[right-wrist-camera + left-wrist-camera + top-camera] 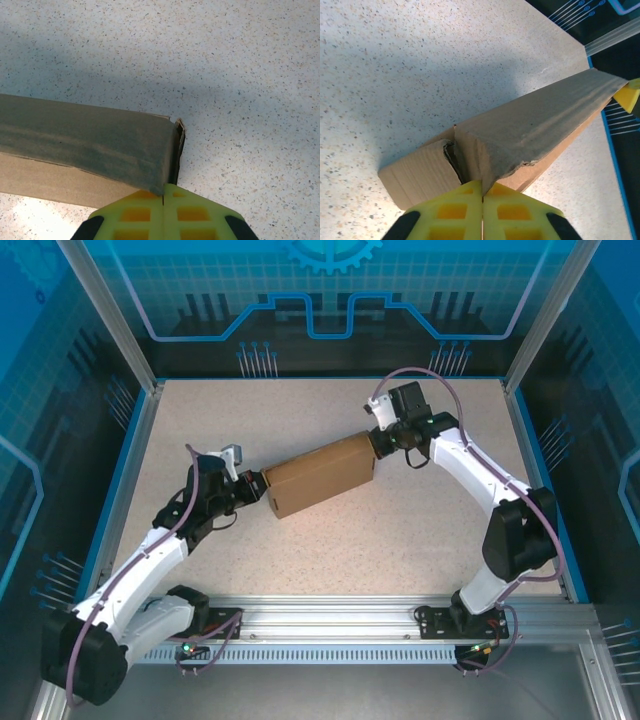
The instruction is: Fold the paper box
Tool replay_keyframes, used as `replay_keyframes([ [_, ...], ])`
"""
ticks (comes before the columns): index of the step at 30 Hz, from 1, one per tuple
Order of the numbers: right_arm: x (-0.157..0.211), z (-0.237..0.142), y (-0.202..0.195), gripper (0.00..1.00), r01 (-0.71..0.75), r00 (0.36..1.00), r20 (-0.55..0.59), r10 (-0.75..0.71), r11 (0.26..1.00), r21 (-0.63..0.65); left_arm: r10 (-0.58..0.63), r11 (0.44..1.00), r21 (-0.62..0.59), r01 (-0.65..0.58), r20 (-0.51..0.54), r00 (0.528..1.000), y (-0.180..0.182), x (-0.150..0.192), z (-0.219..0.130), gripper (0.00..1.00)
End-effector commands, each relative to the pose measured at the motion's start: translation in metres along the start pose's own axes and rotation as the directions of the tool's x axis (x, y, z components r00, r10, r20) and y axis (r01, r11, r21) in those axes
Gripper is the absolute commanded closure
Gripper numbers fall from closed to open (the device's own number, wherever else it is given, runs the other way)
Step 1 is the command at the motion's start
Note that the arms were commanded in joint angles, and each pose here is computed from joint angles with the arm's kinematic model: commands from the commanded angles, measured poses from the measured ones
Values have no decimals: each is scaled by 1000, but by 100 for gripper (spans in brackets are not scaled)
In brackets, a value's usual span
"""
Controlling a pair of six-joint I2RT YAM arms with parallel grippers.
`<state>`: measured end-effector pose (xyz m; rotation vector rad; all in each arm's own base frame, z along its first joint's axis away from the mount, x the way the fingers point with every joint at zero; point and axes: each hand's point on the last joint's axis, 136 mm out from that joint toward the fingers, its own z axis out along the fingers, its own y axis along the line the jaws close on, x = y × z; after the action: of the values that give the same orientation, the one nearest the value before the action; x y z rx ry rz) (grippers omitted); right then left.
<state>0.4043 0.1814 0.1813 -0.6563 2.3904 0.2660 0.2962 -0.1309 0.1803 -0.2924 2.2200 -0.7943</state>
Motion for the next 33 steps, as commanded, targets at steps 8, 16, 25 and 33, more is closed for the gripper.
replay_keyframes([
  [8,33,5,3,98,-23,996,-81,24,1000,14,145,988,44,-146,26,989,-10,2,-17,55],
  [16,32,5,3,98,-23,997,-79,24,1000,12,138,986,82,-145,85,987,-24,-14,-24,35],
  [25,32,7,4,98,-20,997,-80,21,1000,9,7,994,109,-19,104,995,-20,-45,5,30],
  [33,33,7,3,97,-19,997,-77,20,1000,12,-11,996,88,7,45,999,-6,-30,22,33],
])
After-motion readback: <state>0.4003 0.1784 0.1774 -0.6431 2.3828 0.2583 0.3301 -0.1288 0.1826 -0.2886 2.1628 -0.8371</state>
